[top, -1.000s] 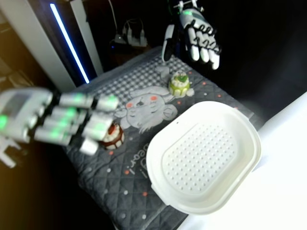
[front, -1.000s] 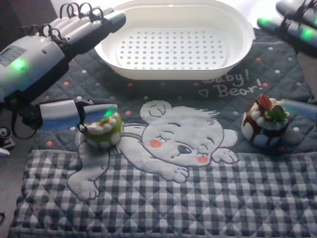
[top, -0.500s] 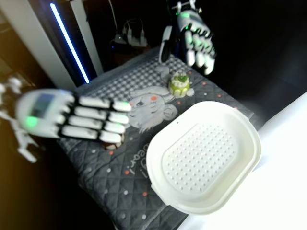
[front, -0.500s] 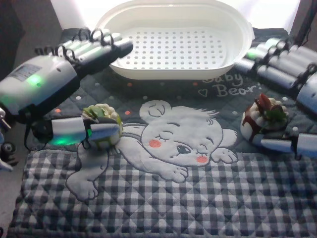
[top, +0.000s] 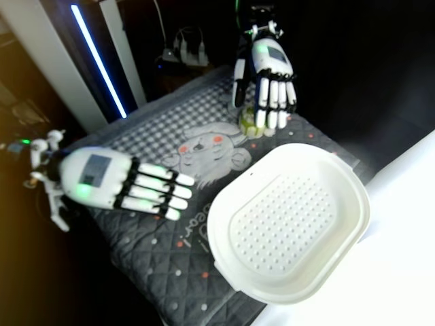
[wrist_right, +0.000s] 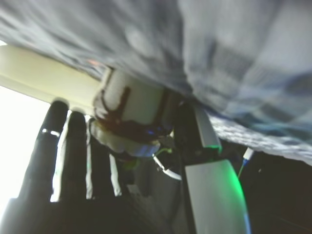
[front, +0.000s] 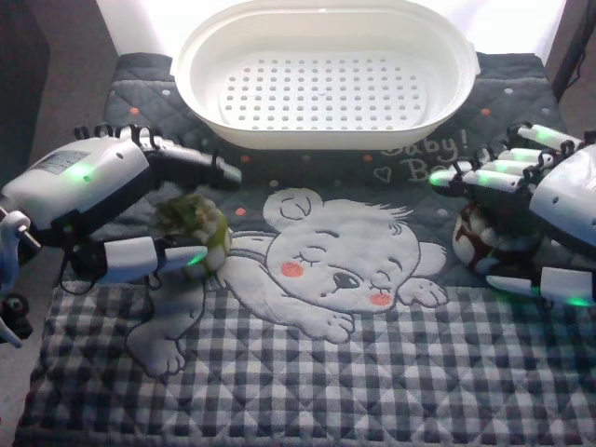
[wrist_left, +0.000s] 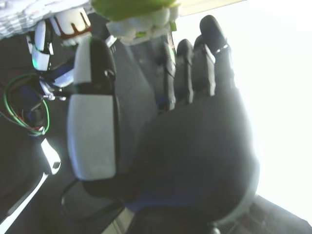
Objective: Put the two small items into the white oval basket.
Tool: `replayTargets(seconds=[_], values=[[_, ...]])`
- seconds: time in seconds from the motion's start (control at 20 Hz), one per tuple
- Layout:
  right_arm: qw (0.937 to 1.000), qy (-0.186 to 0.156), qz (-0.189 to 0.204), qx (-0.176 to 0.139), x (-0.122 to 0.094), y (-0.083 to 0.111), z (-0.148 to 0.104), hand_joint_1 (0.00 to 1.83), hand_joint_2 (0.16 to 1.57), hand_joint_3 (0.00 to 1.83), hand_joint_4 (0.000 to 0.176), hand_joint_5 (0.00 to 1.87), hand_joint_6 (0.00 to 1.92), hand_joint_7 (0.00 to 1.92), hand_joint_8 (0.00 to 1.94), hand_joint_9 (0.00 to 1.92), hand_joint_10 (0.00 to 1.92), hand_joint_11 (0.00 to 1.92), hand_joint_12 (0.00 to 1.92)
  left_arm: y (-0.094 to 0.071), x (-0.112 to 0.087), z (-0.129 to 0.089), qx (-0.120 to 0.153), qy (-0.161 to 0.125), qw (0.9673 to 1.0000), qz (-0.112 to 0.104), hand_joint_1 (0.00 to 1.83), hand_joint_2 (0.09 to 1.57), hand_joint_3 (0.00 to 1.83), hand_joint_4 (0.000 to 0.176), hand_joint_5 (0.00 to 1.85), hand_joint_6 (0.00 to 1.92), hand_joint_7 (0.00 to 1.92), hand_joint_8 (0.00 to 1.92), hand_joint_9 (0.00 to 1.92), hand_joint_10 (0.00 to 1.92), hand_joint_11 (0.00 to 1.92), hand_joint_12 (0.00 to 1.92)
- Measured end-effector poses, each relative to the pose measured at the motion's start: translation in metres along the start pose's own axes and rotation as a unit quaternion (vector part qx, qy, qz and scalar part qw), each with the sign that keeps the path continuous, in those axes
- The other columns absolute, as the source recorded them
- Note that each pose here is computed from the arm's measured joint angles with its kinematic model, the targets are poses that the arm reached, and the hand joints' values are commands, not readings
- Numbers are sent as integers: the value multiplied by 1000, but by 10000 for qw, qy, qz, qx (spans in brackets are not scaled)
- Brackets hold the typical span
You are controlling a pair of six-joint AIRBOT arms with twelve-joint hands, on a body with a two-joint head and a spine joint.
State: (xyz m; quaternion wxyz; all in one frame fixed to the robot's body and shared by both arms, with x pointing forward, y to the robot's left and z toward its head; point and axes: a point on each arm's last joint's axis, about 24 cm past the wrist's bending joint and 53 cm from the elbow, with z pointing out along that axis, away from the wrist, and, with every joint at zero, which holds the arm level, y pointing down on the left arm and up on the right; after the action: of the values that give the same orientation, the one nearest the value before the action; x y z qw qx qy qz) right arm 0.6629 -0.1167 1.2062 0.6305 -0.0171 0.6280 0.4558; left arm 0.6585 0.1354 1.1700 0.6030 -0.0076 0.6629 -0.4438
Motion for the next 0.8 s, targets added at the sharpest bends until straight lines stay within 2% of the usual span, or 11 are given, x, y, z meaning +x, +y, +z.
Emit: replayTargets(seconds=[0.05,0.1,0.15,0.25,0.35,0.4,0.45,0.5,0.6,0.65,0.8], values=[[10000,-14,-23,7,-2,-2,0,1128,1247,5,0,556,1303,772,1201,626,1392,570,1806,1,2,0,-12,2,10000,-70,1220,1226,0,0,792,948,856,1094,733,1163,731,1601],[10000,-2,-19,19,-1,-2,0,1134,1276,4,0,559,1486,782,1355,693,1447,671,1838,1,2,0,5,-21,9999,-104,1315,1226,0,0,698,1150,756,1313,808,1454,707,1717],[10000,21,1,20,2,-2,1,1140,1273,0,0,587,1504,795,1370,799,1501,794,1856,2,2,0,1,-35,9999,-125,1341,1221,0,0,697,1144,727,1390,823,1530,734,1770],[10000,45,14,48,3,-4,2,1138,1282,2,0,618,1464,757,1504,902,1699,939,1893,7,-1,0,-43,-82,9998,-156,1155,1267,4,0,705,1373,677,1527,706,1694,795,1885],[10000,48,19,74,3,-5,2,1135,1286,3,0,625,1491,738,1509,858,1775,924,1916,10,2,1,-106,-57,9997,-222,1120,1300,8,16,665,1511,612,1583,628,1896,800,1920],[10000,49,22,75,3,-5,2,1126,1290,3,6,621,1527,725,1492,813,1771,882,1920,11,5,0,-122,-9,9997,-213,1106,1317,9,20,636,1560,590,1613,595,1916,748,1921],[10000,51,24,76,3,-5,2,1132,1286,1,0,618,1507,745,1493,833,1752,895,1921,11,6,0,-121,4,9997,-210,1107,1324,9,0,603,1534,609,1672,606,1920,704,1921],[10000,51,25,76,3,-6,2,1147,1267,0,0,653,1477,782,1417,870,1688,929,1912,11,5,-1,-125,-21,9997,-219,1103,1329,8,0,593,1533,603,1683,562,1921,666,1921],[10000,53,-9,76,-1,-4,-2,1278,1269,7,0,557,1524,710,1425,793,1629,877,1921,10,3,-1,-90,-71,9996,-241,1099,1327,2,19,600,1564,603,1617,514,1890,610,1921],[10000,60,-34,68,-2,-3,-3,1306,1266,7,0,553,1580,710,1373,759,1589,781,1889,9,2,-1,-70,-92,9997,-237,1238,1332,2,0,568,1605,532,1600,572,1792,529,1921],[9998,-146,-154,20,-24,0,-12,1307,1275,3,0,585,1583,669,1437,713,1592,710,1878,-1,-9,-1,92,-206,9996,-143,1108,1311,0,25,643,1525,616,1572,500,1863,580,1921]])
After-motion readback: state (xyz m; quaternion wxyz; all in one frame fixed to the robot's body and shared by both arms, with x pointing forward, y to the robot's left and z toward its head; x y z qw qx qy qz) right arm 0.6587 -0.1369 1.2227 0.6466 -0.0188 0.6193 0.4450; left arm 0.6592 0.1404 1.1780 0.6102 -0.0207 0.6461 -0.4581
